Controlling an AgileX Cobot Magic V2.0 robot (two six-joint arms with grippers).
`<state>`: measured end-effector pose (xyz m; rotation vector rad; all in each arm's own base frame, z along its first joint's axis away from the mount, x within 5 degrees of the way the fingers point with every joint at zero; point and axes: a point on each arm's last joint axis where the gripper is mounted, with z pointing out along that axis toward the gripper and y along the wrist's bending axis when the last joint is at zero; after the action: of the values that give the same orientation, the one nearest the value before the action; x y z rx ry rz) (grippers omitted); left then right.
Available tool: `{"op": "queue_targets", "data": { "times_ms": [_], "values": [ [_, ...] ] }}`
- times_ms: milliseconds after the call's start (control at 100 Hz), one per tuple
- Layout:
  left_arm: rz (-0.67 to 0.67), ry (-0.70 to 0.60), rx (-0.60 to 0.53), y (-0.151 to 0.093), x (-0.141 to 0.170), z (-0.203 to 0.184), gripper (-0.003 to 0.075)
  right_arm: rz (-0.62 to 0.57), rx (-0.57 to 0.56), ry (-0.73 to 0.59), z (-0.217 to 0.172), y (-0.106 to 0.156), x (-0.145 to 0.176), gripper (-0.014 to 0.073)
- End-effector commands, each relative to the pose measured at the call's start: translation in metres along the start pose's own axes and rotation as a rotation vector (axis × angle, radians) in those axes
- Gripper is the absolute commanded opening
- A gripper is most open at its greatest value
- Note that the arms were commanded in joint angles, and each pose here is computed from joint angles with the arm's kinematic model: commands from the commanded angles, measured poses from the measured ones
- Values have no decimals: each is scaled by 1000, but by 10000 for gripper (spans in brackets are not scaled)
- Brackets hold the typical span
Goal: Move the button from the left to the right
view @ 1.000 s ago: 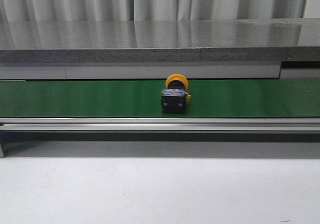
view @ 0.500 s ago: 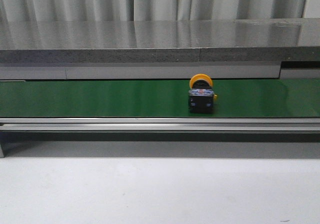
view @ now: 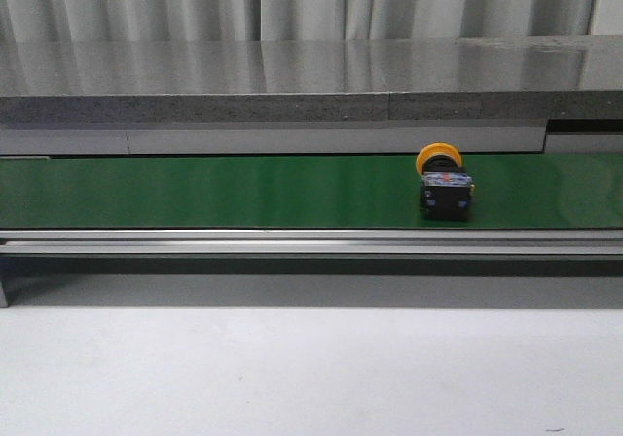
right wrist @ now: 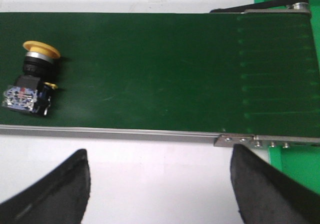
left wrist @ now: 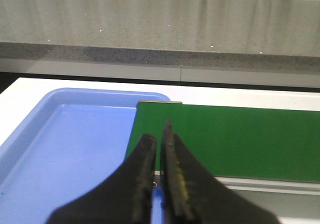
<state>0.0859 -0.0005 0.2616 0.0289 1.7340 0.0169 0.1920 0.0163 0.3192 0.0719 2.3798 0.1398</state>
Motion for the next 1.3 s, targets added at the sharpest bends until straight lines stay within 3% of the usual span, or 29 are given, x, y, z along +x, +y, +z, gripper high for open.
{"op": "queue_targets", "data": {
  "times_ms": [0, 480, 990, 1110, 1290],
  "values": [
    [-6, -95, -1, 0, -16, 0, 5, -32, -38, -71, 2, 8, -18, 547],
    [-6, -95, -1, 0, -16, 0, 5, -158, -150, 19, 80, 63, -36, 547],
    [-6, -95, -1, 0, -16, 0, 5, -249, -63, 121, 139, 58, -39, 544],
    [-6, -95, -1, 0, -16, 0, 5, -242, -48, 165, 146, 53, -35, 465],
    [-6, -95, -1, 0, -16, 0, 5, -242, -45, 179, 146, 53, -33, 216]
  ]
}}
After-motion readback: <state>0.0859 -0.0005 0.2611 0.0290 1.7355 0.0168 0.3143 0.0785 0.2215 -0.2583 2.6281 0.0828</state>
